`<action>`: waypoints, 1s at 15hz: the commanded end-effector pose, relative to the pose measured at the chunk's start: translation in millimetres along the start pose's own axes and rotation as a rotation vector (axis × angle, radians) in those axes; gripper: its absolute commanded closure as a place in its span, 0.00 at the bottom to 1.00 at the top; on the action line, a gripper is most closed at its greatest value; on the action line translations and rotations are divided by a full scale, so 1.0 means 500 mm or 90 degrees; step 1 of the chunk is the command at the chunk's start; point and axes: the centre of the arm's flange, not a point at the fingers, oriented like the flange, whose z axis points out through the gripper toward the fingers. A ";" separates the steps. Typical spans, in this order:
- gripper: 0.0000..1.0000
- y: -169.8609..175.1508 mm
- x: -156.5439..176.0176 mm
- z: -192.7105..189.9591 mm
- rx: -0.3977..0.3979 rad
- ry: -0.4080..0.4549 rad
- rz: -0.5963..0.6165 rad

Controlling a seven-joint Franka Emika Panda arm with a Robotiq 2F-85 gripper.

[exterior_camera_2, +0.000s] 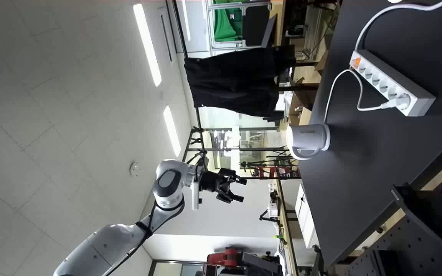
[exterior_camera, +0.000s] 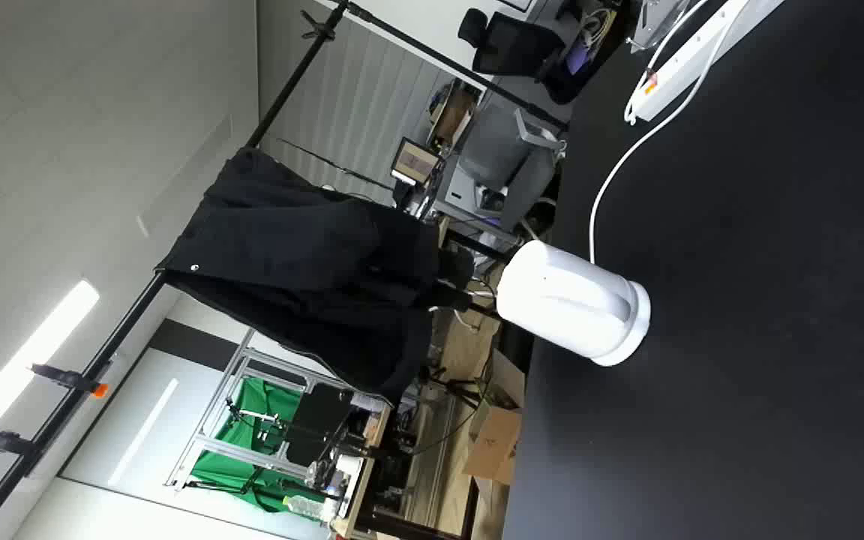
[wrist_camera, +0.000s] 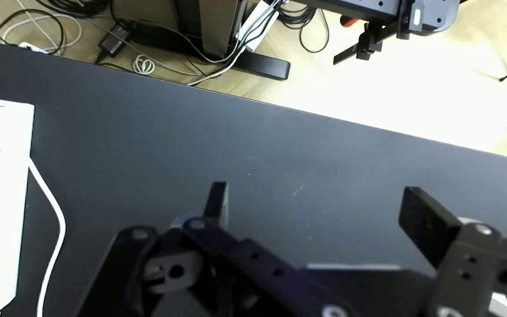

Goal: Press the button on the kettle

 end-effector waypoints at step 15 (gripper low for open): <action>0.00 -0.007 0.005 0.028 -0.061 0.053 -0.022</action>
